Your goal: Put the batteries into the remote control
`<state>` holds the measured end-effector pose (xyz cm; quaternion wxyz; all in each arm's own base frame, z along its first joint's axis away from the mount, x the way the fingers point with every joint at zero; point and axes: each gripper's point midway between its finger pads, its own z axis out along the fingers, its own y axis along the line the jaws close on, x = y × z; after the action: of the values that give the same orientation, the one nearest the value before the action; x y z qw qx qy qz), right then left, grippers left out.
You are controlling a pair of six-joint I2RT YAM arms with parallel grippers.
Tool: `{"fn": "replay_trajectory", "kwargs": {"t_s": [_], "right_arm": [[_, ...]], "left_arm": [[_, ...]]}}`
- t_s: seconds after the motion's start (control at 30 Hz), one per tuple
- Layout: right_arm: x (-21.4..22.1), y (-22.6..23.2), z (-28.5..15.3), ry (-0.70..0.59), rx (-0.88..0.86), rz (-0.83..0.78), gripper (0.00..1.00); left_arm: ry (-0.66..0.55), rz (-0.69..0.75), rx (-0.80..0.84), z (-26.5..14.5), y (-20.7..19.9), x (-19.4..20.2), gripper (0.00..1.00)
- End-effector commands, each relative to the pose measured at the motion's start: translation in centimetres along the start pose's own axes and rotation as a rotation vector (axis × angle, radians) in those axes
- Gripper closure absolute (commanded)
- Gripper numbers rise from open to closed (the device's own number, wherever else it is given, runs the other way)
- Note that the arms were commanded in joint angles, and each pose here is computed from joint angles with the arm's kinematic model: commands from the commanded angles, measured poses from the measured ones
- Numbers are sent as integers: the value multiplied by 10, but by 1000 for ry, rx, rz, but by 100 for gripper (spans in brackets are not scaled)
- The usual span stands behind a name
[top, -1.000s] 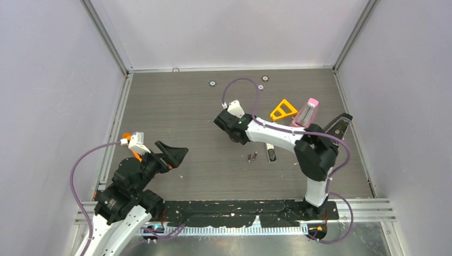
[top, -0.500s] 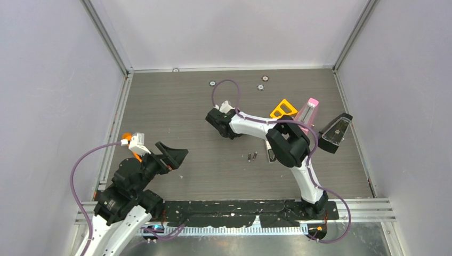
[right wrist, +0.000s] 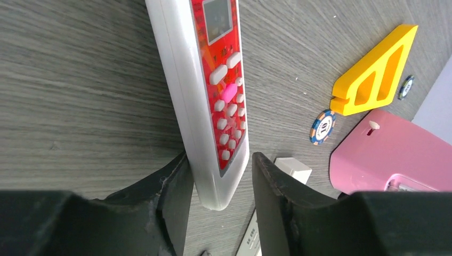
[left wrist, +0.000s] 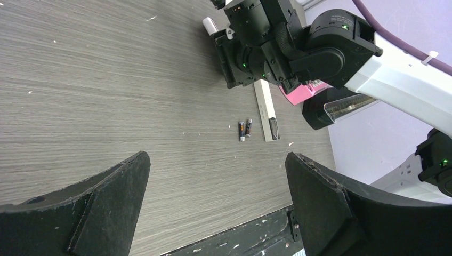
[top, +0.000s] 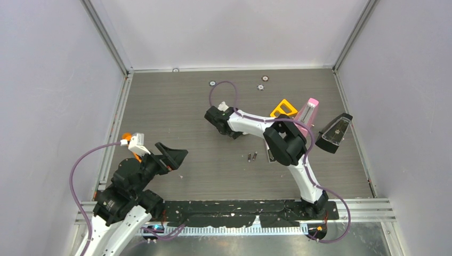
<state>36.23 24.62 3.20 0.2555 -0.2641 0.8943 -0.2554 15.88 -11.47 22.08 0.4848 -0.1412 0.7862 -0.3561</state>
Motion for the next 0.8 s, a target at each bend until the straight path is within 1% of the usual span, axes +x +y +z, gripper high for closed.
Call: {"fn": "replay_trajectory", "kwargs": {"t_s": [0.0, 0.13, 0.23, 0.27, 0.3, 0.4, 0.53, 0.6, 0.63, 0.67, 0.77], "right_arm": [[-16, 0, -18, -34, -80, 39, 49], [-20, 3, -37, -61, -183, 67, 40], [-26, 3, -62, -100, -288, 113, 39], [-22, 4, -65, -97, -305, 118, 39], [-26, 1, -78, -124, -347, 149, 39], [-10, -6, -90, -133, -377, 186, 39], [23, -31, -91, -116, -327, 249, 37], [42, -52, -85, -105, -292, 318, 35], [58, -52, -77, -80, -283, 319, 34], [63, -60, -75, -79, -280, 358, 33], [96, -59, -57, -24, -288, 390, 32]], "left_arm": [[-27, 15, 32, -4, -12, -11, 0], [-27, 17, 32, -4, -11, -11, 0], [-28, 24, 33, -4, -10, -10, 0], [-26, 33, 40, -5, -11, -10, 0], [-22, 44, 49, -4, -11, -8, 0], [-18, 73, 80, -4, -15, -6, 0], [-4, 90, 110, -3, -18, -2, 0], [-3, 93, 119, -2, -18, -1, 0], [-7, 94, 123, -2, -18, -1, 0], [-8, 94, 125, -1, -18, -1, 0], [9, 96, 153, -1, -23, 2, 0]]}}
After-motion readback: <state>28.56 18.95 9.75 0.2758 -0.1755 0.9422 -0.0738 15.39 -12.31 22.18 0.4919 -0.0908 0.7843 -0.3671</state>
